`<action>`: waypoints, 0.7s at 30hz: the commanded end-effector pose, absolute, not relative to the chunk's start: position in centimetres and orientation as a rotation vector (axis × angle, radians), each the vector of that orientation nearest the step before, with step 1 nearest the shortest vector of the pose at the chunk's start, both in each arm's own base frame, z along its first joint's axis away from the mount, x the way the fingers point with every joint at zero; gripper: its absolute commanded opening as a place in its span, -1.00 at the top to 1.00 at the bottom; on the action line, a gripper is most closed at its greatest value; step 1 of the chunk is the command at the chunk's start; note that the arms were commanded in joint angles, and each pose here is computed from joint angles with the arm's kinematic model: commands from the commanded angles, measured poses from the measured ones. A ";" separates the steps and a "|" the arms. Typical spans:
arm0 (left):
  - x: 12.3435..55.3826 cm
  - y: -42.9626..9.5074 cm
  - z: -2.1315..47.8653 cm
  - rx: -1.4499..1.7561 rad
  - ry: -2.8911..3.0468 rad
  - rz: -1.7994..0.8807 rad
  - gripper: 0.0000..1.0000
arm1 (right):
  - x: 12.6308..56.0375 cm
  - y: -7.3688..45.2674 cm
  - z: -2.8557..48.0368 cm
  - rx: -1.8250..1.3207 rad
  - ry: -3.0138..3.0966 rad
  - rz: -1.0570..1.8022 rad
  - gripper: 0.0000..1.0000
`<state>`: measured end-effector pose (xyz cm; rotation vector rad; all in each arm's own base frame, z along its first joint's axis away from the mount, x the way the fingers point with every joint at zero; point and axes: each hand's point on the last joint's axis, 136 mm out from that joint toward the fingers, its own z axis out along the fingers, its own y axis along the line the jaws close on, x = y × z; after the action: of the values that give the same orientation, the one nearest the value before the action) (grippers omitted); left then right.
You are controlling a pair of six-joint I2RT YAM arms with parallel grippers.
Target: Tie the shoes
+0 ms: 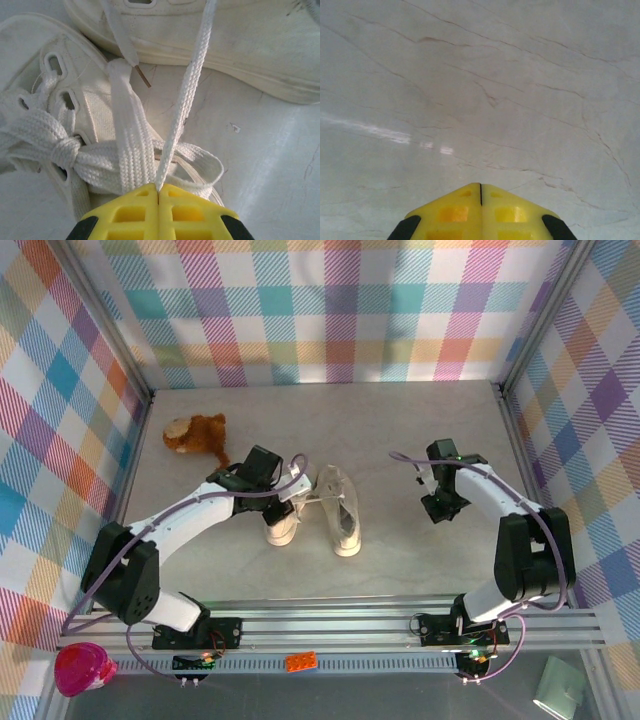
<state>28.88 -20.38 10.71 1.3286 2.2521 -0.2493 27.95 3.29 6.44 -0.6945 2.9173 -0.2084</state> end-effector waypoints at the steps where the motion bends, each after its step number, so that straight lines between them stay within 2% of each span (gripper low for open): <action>1: 28.2 -20.8 10.9 1.302 2.266 -0.311 1.00 | 29.3 10.0 10.0 -0.870 2.648 0.146 0.75; 3: 28.6 -21.5 11.1 1.296 2.260 -0.348 1.00 | 30.3 13.6 13.1 -0.814 2.477 0.380 0.38; 6: 29.1 -22.0 11.0 1.282 2.265 -0.361 1.00 | 32.8 16.5 16.9 -0.570 2.395 0.625 0.23; 11: 29.7 -22.6 11.0 1.275 2.269 -0.365 1.00 | 34.3 20.6 16.3 -0.370 2.587 0.792 0.27; 16: 29.5 -22.7 11.0 1.282 2.269 -0.358 1.00 | 33.8 25.7 14.3 -0.251 2.753 0.924 0.06; 21: 29.2 -22.5 11.2 1.290 2.260 -0.353 1.00 | 33.2 28.4 11.9 -0.233 2.879 0.923 0.00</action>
<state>29.06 -21.88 10.00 1.3019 2.2911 -0.3333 33.87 27.28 11.71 -0.3401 2.7933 0.8716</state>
